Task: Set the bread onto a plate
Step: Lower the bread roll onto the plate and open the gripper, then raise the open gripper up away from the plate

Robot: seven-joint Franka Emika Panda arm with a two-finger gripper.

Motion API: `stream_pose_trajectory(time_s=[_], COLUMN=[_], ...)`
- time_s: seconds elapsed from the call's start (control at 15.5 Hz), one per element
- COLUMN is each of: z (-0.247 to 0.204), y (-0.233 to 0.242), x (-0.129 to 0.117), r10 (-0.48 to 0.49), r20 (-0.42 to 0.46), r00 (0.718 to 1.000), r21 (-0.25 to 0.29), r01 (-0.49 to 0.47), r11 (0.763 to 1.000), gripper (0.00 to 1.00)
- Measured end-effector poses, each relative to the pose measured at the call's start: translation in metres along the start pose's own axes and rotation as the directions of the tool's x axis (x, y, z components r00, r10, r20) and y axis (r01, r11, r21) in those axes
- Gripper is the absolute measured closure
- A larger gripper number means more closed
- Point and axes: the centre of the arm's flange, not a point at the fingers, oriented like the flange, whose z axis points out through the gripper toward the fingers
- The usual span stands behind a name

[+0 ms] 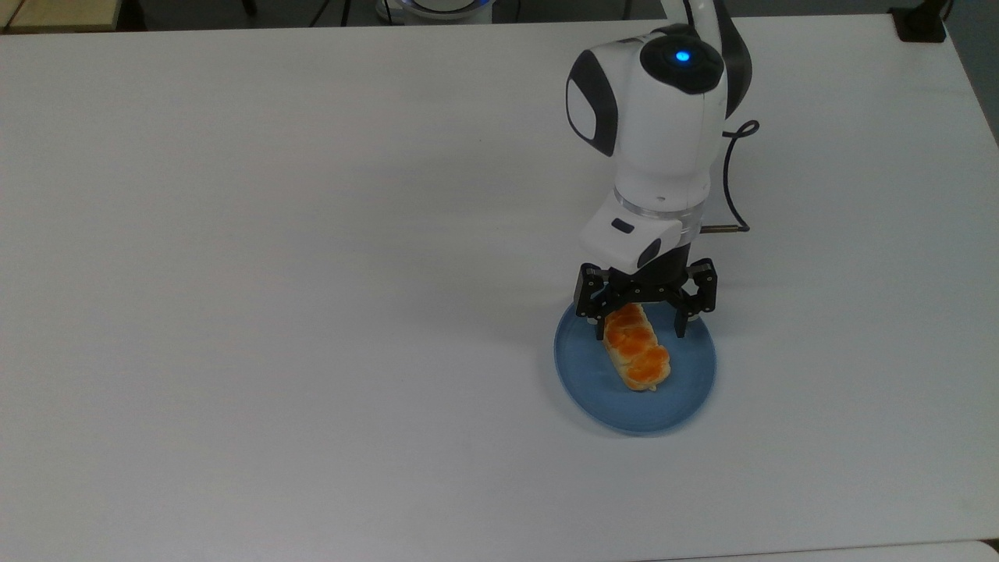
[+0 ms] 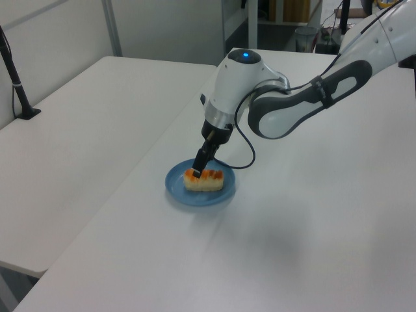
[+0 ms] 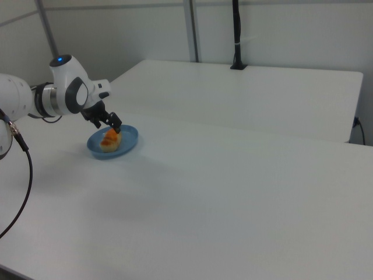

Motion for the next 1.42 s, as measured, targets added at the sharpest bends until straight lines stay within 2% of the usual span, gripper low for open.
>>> stream_pose_trajectory(time_s=[0.13,0.45,0.71,0.91,1.1,1.23,1.42], z=[-0.024,-0.125,-0.202,-0.228,-0.229,-0.23,-0.248], y=[0.017,0.114,0.174,0.191,0.205,0.218,0.24], x=[0.011,0.025,0.007,-0.005,-0.014,-0.017,-0.017], r10=[0.04,0.156,0.126,0.129,0.071,0.03,0.029], r20=[0.006,0.17,0.315,0.354,0.375,0.384,0.364], r00=[0.999,0.973,0.941,0.926,0.924,0.923,0.931], r21=[-0.01,-0.082,-0.103,-0.11,-0.09,-0.05,0.005], r01=[-0.04,-0.144,-0.098,-0.096,-0.041,-0.011,-0.033], r11=[0.999,0.986,0.99,0.989,0.995,0.999,0.999], gripper=[0.0,0.0,0.0,0.0,0.0,0.0,0.0])
